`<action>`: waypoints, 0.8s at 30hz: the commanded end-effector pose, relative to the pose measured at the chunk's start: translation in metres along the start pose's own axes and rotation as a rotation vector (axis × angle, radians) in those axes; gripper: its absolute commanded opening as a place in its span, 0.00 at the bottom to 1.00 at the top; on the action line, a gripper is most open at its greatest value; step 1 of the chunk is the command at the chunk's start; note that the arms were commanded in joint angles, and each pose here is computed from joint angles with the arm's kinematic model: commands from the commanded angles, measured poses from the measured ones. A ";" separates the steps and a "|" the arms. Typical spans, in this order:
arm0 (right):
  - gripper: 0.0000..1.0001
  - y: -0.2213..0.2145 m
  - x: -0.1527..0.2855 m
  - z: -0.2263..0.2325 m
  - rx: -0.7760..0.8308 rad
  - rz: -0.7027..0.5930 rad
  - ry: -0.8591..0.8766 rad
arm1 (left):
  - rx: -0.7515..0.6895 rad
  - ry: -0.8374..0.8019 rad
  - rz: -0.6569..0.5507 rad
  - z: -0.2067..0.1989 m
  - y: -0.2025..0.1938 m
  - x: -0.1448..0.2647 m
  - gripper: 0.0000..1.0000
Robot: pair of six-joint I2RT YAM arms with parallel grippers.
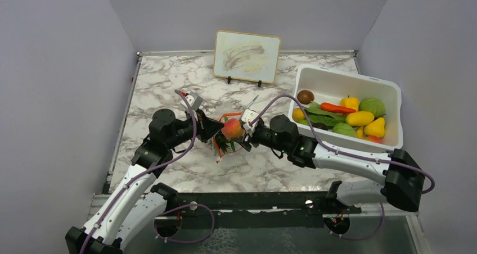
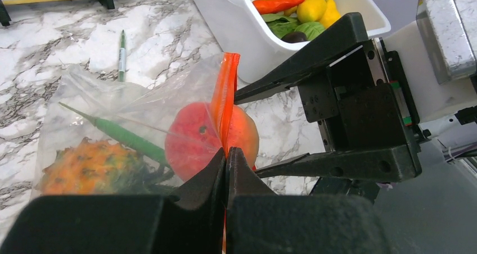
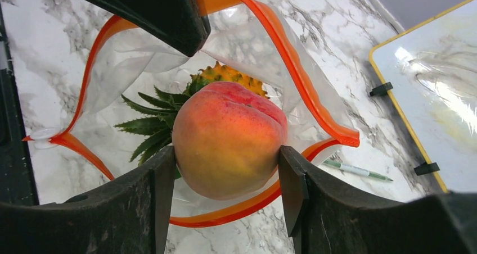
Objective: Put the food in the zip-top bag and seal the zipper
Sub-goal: Place the fake fruit in the zipper food storage bag.
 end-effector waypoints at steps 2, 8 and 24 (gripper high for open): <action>0.50 0.012 -0.005 -0.016 0.043 -0.016 -0.088 | -0.029 -0.064 -0.017 -0.010 0.003 0.001 0.00; 0.50 0.029 -0.007 -0.023 0.060 -0.103 -0.129 | -0.029 -0.067 -0.015 -0.010 0.003 0.001 0.00; 0.60 -0.004 -0.033 -0.031 0.098 -0.041 -0.243 | -0.036 -0.074 -0.025 -0.012 0.004 0.003 0.00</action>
Point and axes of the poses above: each gripper's point midway between its finger pads, its own x axis back along the fingers, its own z axis along the line the jaws close on, y = z × x, the point moved 3 cm from there along x, back along the fingers, and after that the axes turned 7 degrees about x, right-handed, at the moved point
